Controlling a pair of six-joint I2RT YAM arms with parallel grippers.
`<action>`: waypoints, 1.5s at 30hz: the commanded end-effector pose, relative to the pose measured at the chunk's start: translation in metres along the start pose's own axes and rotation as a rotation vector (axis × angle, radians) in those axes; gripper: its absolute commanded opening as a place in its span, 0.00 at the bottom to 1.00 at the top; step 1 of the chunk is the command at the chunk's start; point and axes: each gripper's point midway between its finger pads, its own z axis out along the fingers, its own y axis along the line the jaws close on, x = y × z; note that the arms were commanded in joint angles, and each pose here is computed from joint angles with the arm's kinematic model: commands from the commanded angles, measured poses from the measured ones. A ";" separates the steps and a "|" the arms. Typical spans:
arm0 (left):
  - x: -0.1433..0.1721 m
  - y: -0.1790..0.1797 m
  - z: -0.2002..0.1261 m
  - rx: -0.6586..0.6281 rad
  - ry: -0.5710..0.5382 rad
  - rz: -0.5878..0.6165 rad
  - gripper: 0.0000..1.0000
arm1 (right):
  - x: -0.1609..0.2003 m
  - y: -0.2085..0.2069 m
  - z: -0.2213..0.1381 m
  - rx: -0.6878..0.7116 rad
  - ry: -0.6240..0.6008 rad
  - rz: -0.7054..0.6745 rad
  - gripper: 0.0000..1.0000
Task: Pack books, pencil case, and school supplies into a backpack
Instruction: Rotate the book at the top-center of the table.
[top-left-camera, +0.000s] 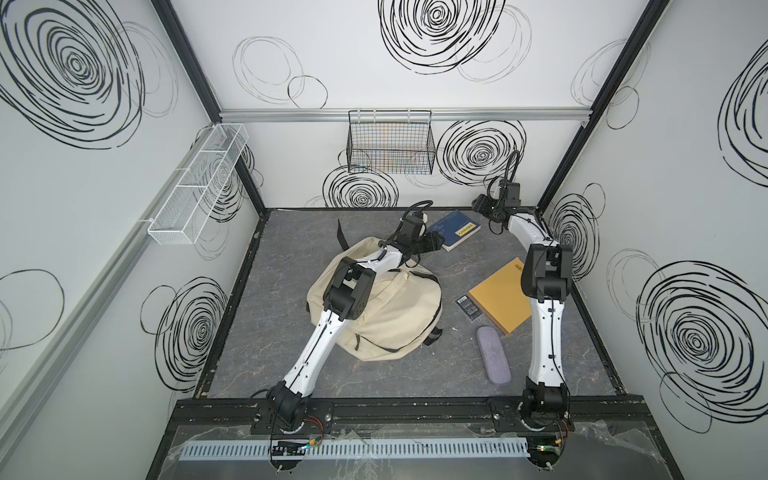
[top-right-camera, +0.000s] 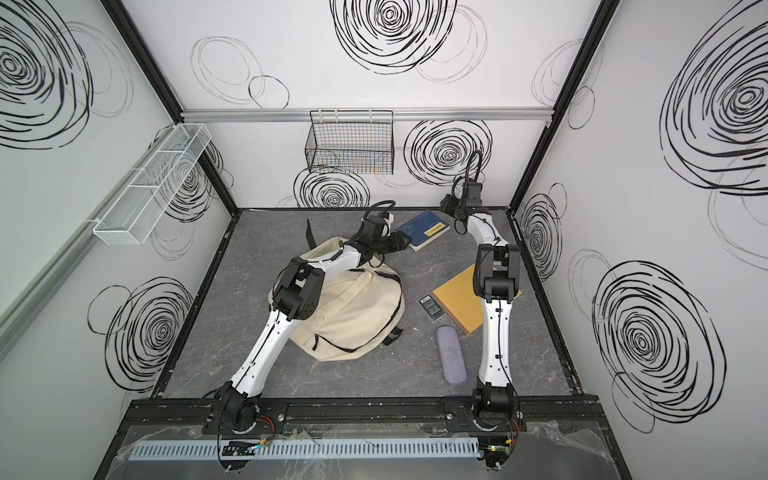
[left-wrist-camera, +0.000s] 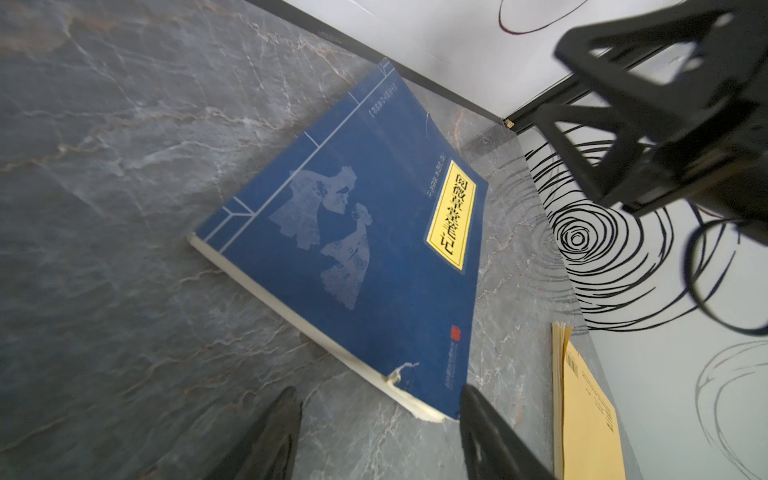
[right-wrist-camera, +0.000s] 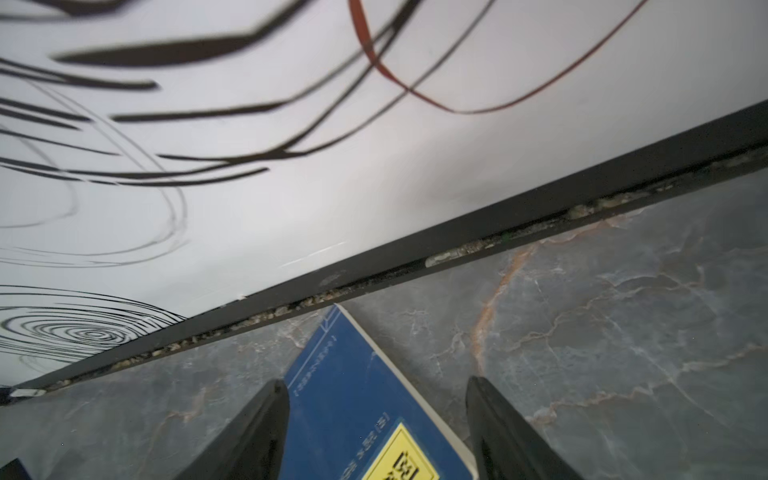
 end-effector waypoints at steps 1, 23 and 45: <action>-0.013 -0.015 -0.005 0.032 -0.024 0.019 0.65 | 0.018 -0.009 0.017 -0.038 0.060 -0.025 0.72; -0.009 0.002 -0.029 -0.094 -0.009 0.085 0.65 | 0.111 0.073 -0.074 -0.539 0.392 0.124 0.50; -0.032 -0.015 -0.054 -0.038 -0.040 0.150 0.66 | 0.106 0.069 -0.100 -0.652 0.431 0.285 0.21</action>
